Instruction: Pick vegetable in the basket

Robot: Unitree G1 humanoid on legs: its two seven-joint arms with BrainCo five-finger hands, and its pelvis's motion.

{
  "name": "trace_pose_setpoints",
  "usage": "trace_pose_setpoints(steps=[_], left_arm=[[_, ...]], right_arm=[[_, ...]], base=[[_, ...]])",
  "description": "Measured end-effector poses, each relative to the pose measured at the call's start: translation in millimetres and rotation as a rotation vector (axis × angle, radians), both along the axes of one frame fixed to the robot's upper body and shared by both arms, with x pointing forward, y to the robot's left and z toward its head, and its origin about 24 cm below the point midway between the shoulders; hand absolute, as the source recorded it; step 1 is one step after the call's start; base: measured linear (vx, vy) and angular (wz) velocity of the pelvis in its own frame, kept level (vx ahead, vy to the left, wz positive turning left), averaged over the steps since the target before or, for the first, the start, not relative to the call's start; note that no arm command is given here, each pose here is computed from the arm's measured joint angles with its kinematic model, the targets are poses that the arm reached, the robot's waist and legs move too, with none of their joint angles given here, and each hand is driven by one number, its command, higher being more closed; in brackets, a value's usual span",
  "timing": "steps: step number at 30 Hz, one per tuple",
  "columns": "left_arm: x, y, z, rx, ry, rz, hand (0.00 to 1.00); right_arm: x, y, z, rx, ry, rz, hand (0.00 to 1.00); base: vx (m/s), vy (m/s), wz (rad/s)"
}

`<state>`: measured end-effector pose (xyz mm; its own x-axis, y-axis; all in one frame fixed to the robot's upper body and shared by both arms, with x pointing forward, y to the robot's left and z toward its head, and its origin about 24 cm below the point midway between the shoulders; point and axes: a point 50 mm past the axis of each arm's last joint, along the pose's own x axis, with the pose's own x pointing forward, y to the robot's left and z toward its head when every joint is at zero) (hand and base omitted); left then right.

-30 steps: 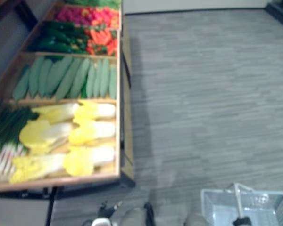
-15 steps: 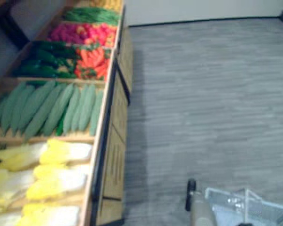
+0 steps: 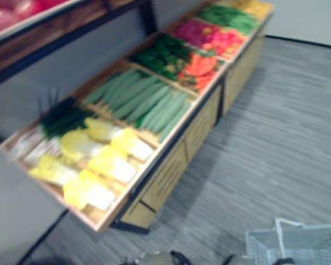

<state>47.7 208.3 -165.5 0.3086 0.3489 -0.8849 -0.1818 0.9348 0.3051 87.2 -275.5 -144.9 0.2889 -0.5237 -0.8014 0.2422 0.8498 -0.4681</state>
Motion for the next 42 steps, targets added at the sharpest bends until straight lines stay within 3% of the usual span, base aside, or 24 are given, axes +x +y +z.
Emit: trace_pose_setpoints(steps=[6,11,13,16,23,26,33,37,42], left_arm=[[-28,12,-1,0.022,0.101,-0.016,0.00],[2,11,2,0.021,0.024,-0.070,0.00],[12,25,6,0.057,-0.001,-0.087,0.00],[29,7,4,0.011,-0.038,-0.106,0.00],[53,23,15,0.043,-0.136,-0.012,0.00],[77,41,30,0.092,-0.254,0.087,0.00],[197,85,138,0.393,-0.758,0.092,0.00],[238,88,206,0.512,-1.011,0.039,0.00],[276,61,272,0.573,-1.265,-0.089,0.00]], right_arm=[[0,-3,1,0.010,-0.037,-0.081,1.00],[7,7,0,0.027,-0.065,-0.035,1.00],[7,18,-4,0.064,-0.067,-0.032,1.00],[6,9,-1,0.043,-0.062,-0.034,1.00],[-6,24,-9,0.098,-0.023,-0.028,1.00],[-3,24,-8,0.086,-0.026,-0.003,1.00],[-12,18,-4,0.031,-0.048,-0.005,1.00],[-13,19,-4,0.024,-0.054,-0.006,1.00],[-9,16,-2,-0.004,-0.076,-0.008,1.00]], base=[[0.25,-0.085,1.66],[0.12,-0.315,1.27],[0.01,-0.520,1.09],[0.05,-0.365,0.77],[0.05,-0.185,0.36],[0.04,-0.033,0.06],[0.05,0.005,0.17],[0.03,0.036,0.02],[-0.03,0.050,-0.09]])
